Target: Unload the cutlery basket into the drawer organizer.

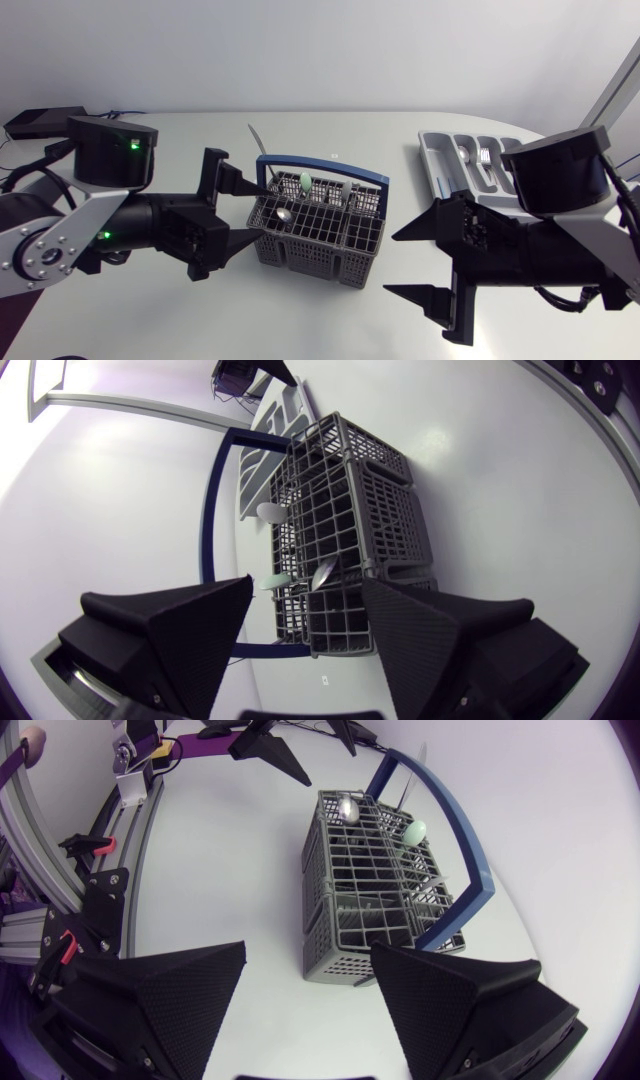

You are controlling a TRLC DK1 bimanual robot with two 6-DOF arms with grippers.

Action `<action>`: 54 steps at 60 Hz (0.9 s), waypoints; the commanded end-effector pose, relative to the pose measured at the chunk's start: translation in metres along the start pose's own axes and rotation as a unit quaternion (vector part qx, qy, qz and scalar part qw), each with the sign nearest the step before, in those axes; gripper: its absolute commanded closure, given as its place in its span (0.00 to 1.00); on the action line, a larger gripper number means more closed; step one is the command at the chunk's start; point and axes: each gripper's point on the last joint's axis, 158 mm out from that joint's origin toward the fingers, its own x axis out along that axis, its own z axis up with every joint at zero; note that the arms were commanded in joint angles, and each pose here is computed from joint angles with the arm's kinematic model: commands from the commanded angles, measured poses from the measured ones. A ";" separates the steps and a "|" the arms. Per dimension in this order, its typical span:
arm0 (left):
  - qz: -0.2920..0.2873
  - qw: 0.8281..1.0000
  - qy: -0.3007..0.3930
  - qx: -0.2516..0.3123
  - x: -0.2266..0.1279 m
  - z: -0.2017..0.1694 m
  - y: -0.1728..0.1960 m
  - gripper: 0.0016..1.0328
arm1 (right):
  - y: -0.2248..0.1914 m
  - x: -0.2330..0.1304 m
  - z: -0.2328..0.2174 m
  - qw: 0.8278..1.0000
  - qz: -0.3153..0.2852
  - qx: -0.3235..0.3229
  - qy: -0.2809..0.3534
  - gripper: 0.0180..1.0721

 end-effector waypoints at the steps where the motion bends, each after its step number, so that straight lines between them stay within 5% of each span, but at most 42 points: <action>1: -0.016 0.999 -0.008 0.032 0.011 0.000 -0.016 0.30 | -0.004 0.000 0.009 1.000 -0.002 0.007 -0.007 0.14; 16: -0.020 0.998 -0.013 0.054 0.028 -0.005 -0.020 0.44 | -0.004 0.001 0.006 1.000 -0.003 0.011 -0.003 0.14; 31: -0.017 0.998 -0.020 0.062 0.036 -0.002 -0.014 0.68 | -0.004 0.001 0.001 1.000 -0.005 0.011 0.000 0.14; 54: -0.001 0.997 -0.021 0.075 0.046 -0.001 -0.005 0.68 | 0.000 0.000 -0.004 1.000 -0.005 0.012 -0.001 0.14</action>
